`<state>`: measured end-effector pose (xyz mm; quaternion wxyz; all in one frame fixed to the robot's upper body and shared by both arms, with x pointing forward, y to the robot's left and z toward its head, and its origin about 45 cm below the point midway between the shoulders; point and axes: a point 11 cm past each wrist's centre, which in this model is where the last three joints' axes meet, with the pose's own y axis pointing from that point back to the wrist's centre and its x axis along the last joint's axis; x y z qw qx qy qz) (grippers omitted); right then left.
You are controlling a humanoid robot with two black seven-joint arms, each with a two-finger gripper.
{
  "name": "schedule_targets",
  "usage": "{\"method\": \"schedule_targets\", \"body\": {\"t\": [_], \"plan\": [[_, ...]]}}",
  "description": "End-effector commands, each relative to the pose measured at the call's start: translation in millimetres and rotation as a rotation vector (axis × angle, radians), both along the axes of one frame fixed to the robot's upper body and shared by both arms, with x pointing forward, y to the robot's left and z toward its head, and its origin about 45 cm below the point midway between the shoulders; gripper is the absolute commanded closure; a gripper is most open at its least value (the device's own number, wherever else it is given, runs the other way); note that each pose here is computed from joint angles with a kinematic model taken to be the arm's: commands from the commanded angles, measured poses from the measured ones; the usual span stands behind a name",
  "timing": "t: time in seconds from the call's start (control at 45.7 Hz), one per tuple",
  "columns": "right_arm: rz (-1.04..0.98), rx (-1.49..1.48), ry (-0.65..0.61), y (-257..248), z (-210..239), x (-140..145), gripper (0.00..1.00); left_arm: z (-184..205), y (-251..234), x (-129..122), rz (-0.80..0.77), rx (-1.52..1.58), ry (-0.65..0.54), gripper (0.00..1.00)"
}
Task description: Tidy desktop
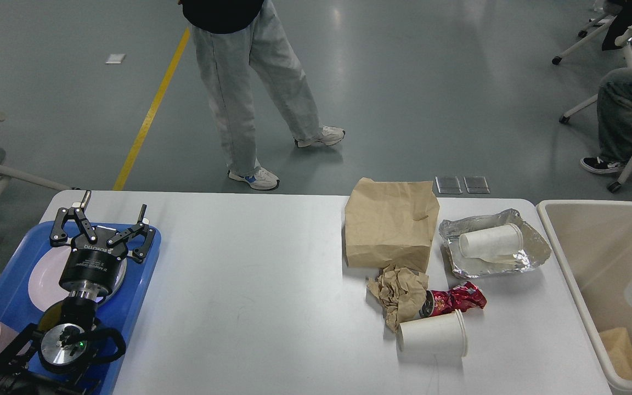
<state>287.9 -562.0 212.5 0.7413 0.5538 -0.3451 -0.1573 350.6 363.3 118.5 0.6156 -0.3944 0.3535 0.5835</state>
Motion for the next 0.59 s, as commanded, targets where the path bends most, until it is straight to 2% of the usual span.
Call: {"method": "schedule_targets", "body": {"t": [0.0, 0.131, 0.35, 0.569], "plan": [[-0.052, -0.05, -0.072, -17, -44, -16, 1.0, 0, 0, 0, 0.0, 0.0, 0.0, 0.04], [-0.076, -0.143, -0.158, -33, -72, -24, 1.0, 1, 0, 1, 0.0, 0.0, -0.002, 0.04], [0.007, -0.293, -0.176, -34, -135, -33, 1.0, 1, 0, 1, 0.0, 0.0, -0.002, 0.04], [0.05, -0.358, -0.173, -29, -163, -51, 1.0, 1, 0, 1, 0.0, 0.0, -0.002, 0.04]]}}
